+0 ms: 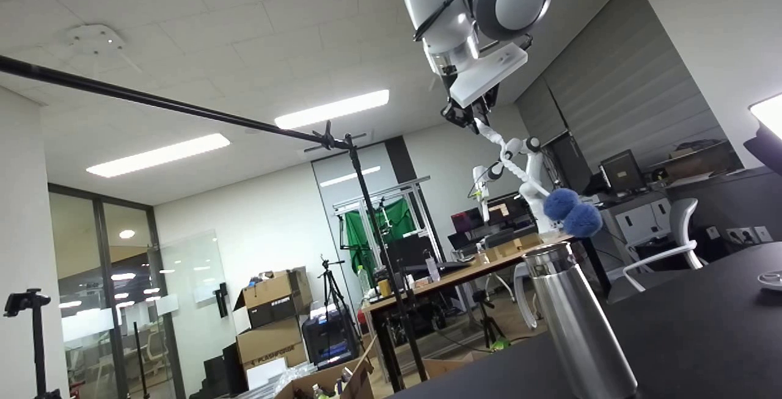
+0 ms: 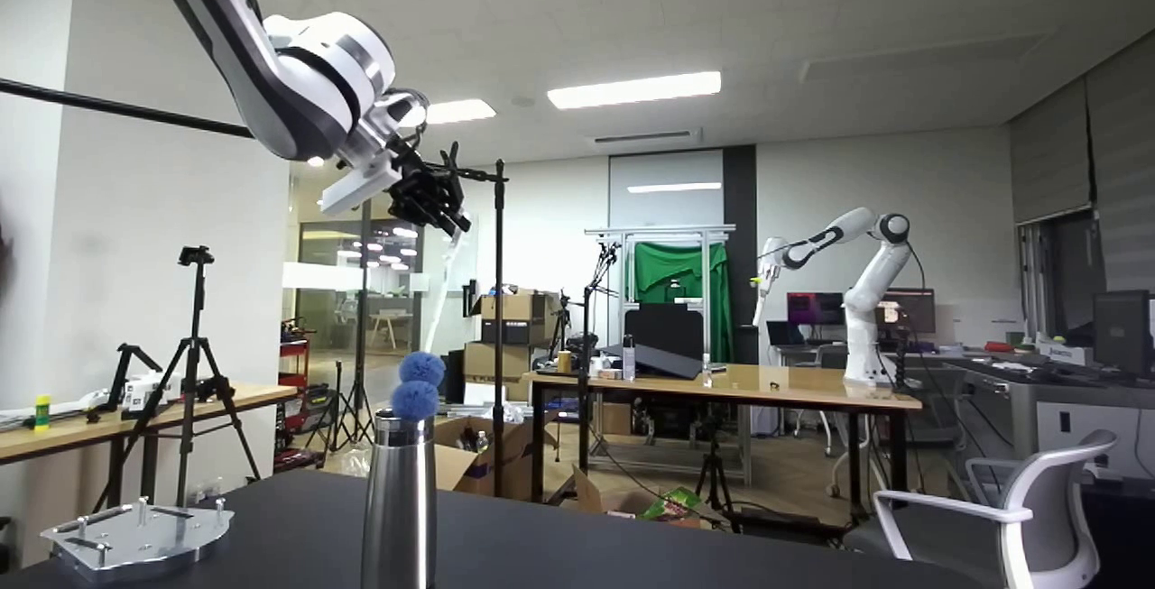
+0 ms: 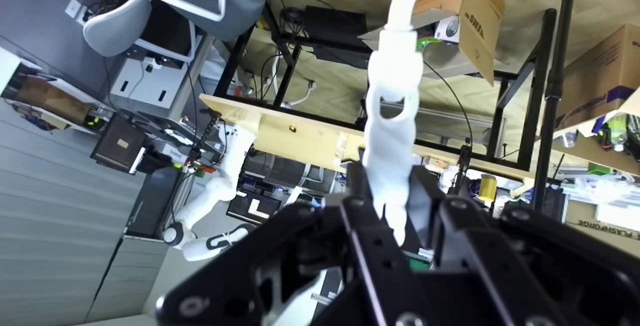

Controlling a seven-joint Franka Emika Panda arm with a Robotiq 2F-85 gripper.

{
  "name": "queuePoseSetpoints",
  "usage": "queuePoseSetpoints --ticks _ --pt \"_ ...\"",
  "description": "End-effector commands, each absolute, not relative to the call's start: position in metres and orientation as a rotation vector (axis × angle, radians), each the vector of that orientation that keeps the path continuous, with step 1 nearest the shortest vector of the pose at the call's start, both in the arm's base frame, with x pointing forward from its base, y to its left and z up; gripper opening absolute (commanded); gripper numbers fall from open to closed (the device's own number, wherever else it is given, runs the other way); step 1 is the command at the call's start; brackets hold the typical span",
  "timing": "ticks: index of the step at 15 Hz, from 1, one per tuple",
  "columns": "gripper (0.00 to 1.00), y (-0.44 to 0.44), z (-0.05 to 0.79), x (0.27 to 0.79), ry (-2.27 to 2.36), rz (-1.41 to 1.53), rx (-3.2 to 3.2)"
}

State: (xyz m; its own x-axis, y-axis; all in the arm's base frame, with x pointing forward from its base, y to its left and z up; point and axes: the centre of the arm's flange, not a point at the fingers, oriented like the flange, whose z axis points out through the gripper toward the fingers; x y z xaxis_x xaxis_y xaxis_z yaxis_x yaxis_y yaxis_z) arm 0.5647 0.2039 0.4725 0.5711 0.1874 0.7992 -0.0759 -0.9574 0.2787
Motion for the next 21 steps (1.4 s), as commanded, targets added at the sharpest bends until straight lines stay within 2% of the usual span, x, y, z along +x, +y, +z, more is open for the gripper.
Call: queuePoseSetpoints --ticks 1,7,18,19,21 --pt "0.06 0.221 0.491 0.537 0.055 1.427 2.457" --pt "0.06 0.232 0.502 0.533 0.13 1.583 2.383" --pt "0.06 0.21 0.487 0.563 0.177 1.613 2.481" --pt "0.25 0.213 0.489 0.551 0.2 1.572 2.483" --pt "0.25 0.21 0.485 0.554 0.2 1.566 2.485"
